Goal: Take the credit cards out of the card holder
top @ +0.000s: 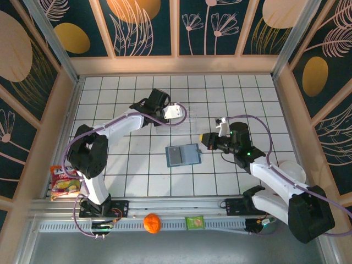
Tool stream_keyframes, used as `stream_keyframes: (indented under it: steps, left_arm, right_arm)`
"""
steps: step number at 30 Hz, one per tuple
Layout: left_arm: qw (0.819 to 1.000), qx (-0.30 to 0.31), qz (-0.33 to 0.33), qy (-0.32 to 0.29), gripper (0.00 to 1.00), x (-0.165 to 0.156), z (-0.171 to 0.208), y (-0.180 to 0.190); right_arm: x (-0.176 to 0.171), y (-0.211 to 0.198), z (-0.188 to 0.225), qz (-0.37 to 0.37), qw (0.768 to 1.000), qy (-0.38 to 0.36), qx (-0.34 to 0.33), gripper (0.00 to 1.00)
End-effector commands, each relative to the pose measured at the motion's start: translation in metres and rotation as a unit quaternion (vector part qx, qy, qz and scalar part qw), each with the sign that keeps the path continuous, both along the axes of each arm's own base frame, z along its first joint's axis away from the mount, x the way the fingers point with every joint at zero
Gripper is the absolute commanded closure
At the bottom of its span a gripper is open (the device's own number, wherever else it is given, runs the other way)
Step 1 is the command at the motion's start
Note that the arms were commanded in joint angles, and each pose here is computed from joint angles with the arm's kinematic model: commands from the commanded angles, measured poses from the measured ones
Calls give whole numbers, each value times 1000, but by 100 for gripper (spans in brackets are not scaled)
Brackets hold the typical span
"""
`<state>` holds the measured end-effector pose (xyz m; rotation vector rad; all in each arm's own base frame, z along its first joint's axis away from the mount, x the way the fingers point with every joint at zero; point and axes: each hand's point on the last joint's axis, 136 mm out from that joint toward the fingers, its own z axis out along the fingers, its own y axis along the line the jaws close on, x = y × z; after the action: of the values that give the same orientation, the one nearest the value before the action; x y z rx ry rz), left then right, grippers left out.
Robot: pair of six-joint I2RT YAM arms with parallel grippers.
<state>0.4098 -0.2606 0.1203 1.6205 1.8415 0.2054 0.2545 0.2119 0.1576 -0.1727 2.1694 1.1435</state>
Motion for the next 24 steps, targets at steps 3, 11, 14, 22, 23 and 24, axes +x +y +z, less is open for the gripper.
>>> stream_keyframes:
  steps: [3,11,14,22,23,24]
  left_arm:
    - [997,-29,27,-62,76,14,34,4]
    - [981,-117,68,-136,74,28,105,0]
    - [966,-181,89,-164,70,29,148,-1]
    - [873,-406,197,-187,44,8,242,25]
    - [859,-429,215,-177,42,5,246,29]
    - [846,-454,227,-163,39,-1,251,32]
  right_arm:
    - [3,2,17,3,1000,-16,18,100]
    - [4,1,13,-1,1000,-8,15,93]
    - [5,2,7,-3,1000,0,6,86]
    - [8,34,-11,18,999,11,-50,80]
    - [9,40,-11,23,998,12,-54,80]
    - [12,45,-15,26,998,15,-61,79]
